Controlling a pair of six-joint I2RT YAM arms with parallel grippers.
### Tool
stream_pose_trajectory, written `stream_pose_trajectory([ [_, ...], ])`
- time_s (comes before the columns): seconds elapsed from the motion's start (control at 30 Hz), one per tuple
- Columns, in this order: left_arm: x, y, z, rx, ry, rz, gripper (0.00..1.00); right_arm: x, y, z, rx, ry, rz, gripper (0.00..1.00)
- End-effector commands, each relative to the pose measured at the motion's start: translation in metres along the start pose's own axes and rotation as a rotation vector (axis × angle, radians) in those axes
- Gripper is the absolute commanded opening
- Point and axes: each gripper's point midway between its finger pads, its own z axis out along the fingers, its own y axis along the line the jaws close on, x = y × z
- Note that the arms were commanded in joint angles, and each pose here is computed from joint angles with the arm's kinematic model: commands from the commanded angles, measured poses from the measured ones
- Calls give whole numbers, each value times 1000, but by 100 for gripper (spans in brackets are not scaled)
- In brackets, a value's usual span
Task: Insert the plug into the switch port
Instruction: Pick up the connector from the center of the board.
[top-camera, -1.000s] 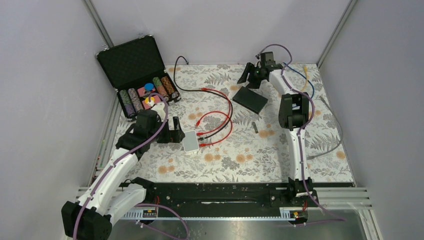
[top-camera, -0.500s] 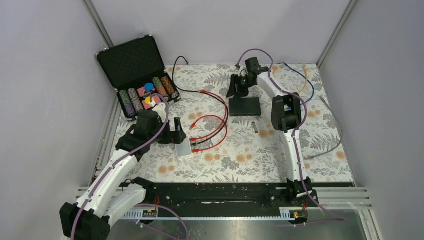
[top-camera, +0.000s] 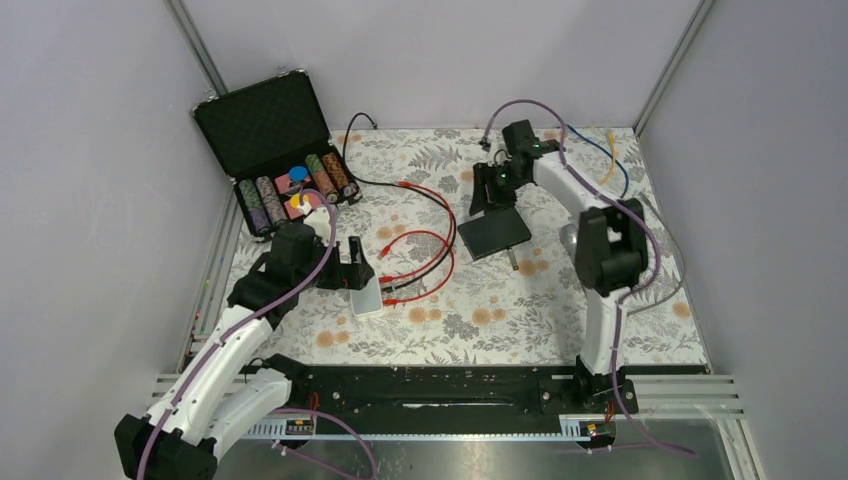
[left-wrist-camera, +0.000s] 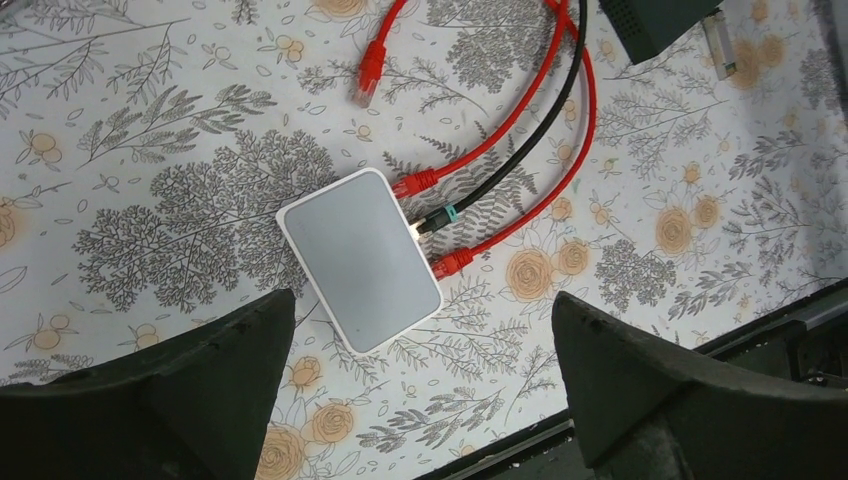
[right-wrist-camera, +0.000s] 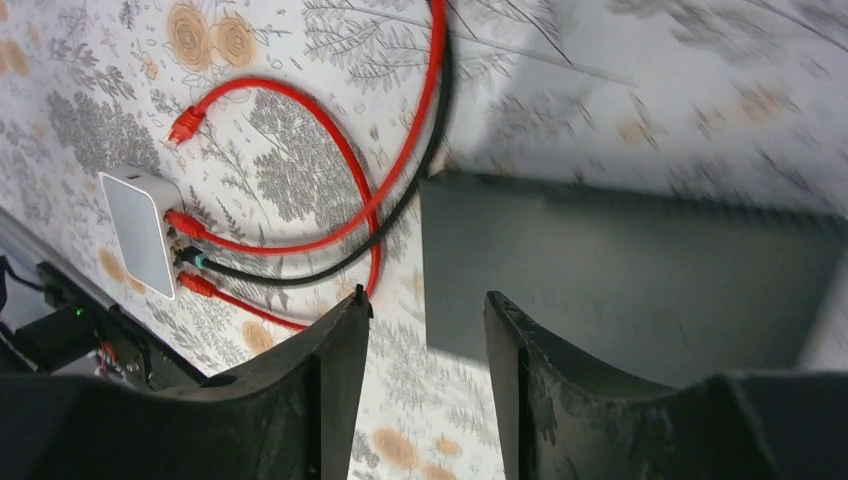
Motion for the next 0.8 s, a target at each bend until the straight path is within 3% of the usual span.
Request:
stream_pose_trajectory([
  [0.0,-12,-9,-6,25,-66,14,99,-9,-30,-92,267,-259,159,55],
  [0.13,-19,-10,-13,24,-107,6,99,32,-86,-171,609,-477,409,57],
  [0.3,-19,-15,-16,21,-122,29,99,93,-131,-215,712,-680,784,57],
  [0.5,-14,-22,-21,20,-120,78,99,203,-169,-230,1078,-554,1214,55],
  [0.67,-11,-27,-20,34,-108,90,99,260,-189,-230,1228,-531,1384,53],
  [0.77,-8,-28,-17,38,-93,94,99,279,-201,-224,1228,-563,1485,51],
])
